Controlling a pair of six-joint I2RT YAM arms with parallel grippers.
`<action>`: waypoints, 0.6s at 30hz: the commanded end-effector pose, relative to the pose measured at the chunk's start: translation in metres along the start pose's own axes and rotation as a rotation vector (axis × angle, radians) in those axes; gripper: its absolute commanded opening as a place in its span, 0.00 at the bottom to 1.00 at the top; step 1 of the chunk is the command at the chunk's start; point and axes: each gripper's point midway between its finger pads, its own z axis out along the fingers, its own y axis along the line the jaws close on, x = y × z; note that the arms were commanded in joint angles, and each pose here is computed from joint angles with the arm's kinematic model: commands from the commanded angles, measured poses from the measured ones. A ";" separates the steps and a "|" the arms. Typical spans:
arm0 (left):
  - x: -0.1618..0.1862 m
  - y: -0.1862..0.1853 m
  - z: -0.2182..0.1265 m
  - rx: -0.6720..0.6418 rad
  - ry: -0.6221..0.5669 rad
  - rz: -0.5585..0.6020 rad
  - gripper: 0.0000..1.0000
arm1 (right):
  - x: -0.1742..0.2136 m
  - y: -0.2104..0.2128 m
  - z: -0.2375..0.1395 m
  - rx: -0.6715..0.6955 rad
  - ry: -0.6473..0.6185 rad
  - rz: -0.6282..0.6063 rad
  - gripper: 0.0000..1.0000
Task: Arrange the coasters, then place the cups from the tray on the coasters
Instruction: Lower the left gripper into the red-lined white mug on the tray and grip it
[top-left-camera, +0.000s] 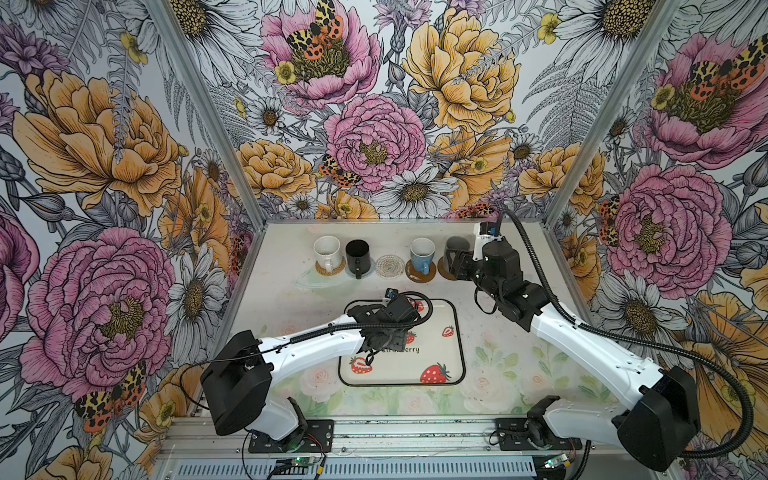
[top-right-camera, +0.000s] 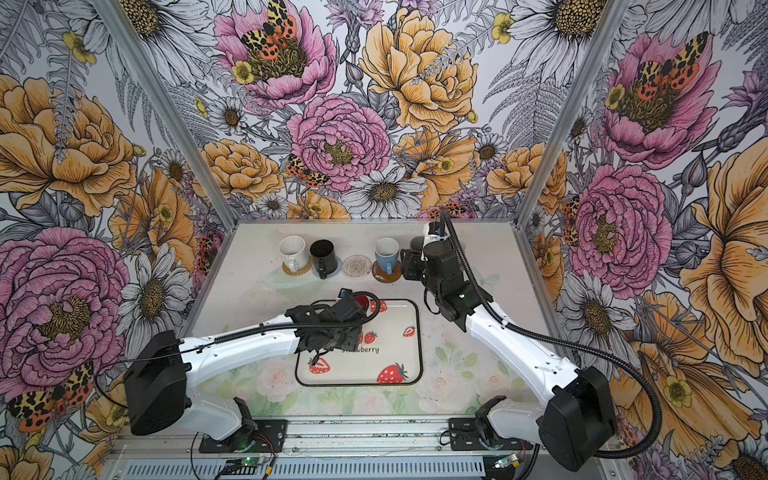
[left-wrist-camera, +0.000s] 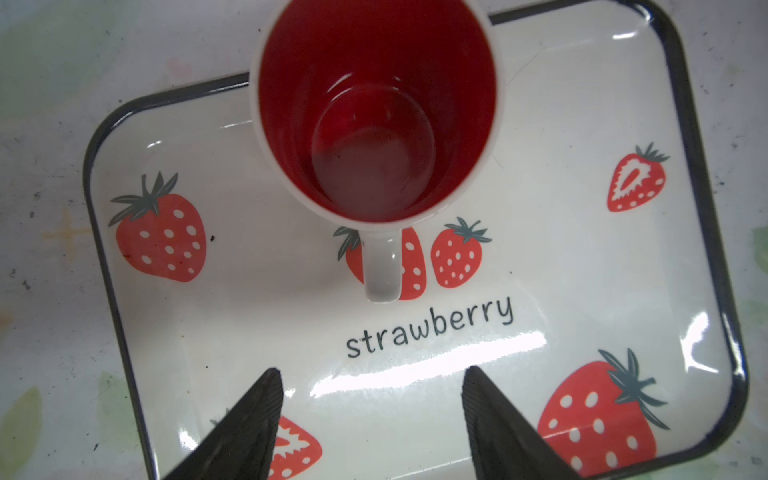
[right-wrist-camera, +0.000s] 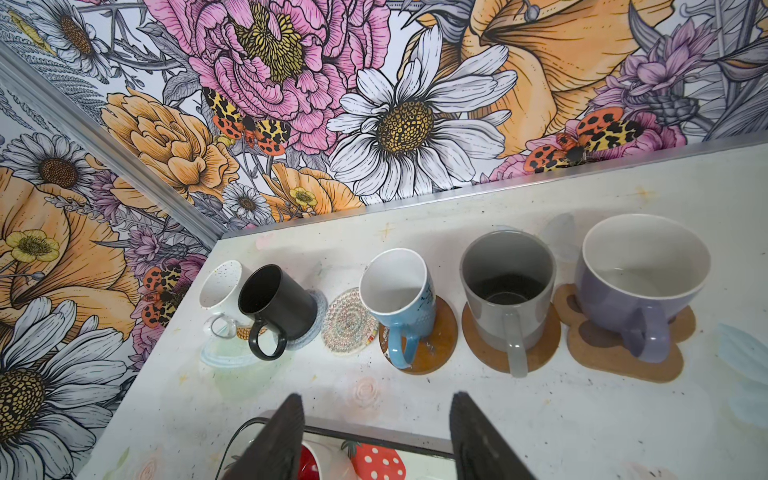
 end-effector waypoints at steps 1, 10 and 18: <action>-0.013 -0.002 0.008 -0.015 -0.062 -0.034 0.70 | -0.002 0.001 0.004 -0.017 -0.012 0.013 0.59; -0.017 -0.001 0.029 -0.030 -0.063 -0.051 0.65 | 0.000 0.000 0.009 -0.016 -0.004 0.018 0.59; -0.024 -0.002 0.041 -0.031 -0.073 -0.062 0.58 | 0.002 0.000 0.014 -0.025 0.007 0.020 0.59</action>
